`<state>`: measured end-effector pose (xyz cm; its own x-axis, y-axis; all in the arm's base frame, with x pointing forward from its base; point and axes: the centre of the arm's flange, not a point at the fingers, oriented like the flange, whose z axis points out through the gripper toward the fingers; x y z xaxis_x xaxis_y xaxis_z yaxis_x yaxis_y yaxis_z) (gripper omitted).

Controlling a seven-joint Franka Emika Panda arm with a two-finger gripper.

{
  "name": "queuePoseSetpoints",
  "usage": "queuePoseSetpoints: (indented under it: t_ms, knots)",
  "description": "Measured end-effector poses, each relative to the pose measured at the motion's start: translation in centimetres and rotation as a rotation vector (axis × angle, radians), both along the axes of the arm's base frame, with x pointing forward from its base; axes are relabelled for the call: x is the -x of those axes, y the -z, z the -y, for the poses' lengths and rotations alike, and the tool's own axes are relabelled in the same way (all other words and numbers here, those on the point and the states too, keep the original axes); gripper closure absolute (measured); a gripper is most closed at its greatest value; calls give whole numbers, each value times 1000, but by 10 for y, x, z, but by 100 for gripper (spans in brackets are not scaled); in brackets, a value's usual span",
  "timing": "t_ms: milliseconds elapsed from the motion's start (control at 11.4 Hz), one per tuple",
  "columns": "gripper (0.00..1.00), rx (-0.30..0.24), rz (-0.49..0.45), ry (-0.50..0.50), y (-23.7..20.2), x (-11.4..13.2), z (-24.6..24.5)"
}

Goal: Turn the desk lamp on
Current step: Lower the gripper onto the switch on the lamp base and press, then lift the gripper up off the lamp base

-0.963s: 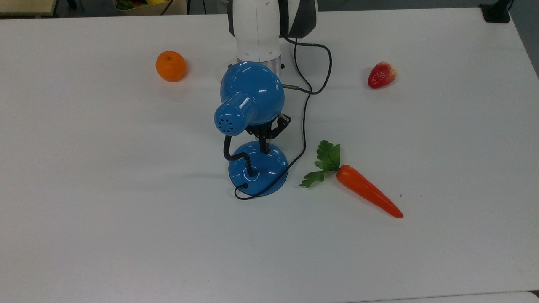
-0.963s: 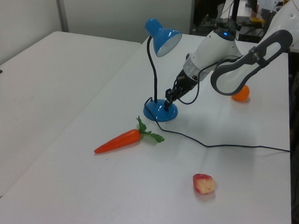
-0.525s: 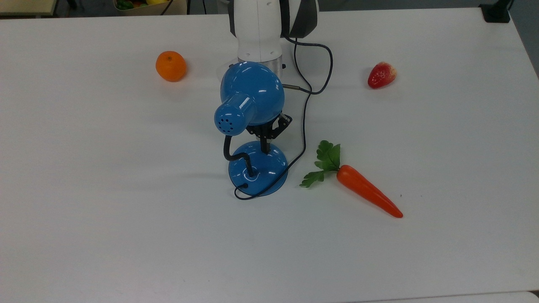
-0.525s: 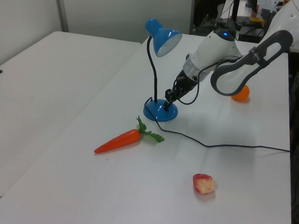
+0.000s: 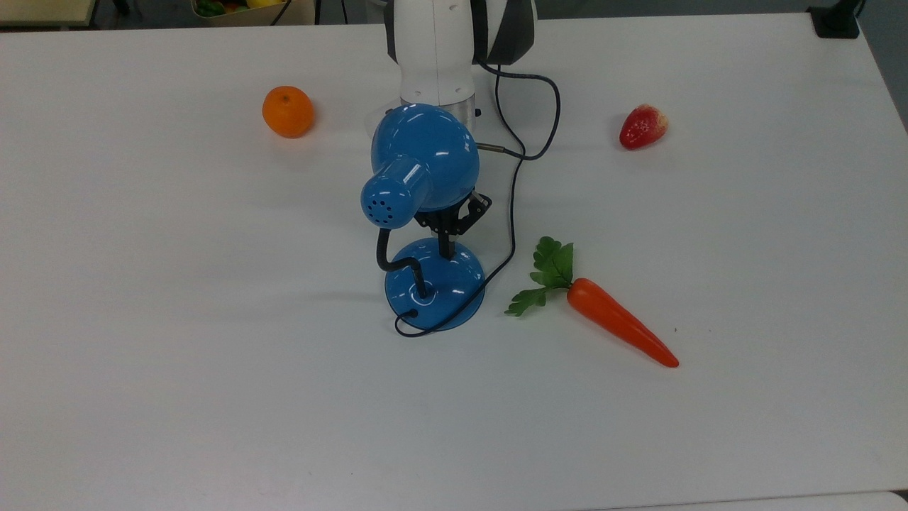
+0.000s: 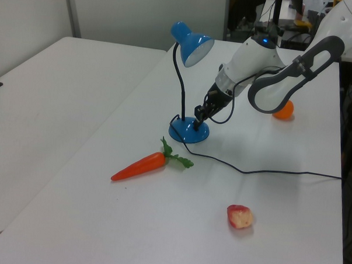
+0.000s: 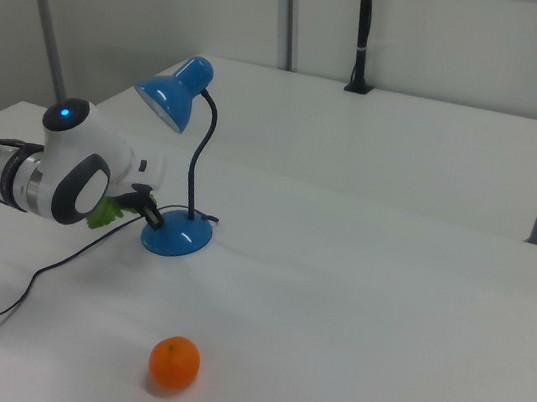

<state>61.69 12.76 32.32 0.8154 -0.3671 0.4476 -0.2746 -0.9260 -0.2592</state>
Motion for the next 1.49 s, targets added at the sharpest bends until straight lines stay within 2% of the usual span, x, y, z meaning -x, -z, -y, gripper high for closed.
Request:
queuePoseSetpoints:
  t_ms: [1139,1489]
  knots:
    - [99,2,3,2,3,-5,0]
    - [99,-3,24,9,-12,-6,4]
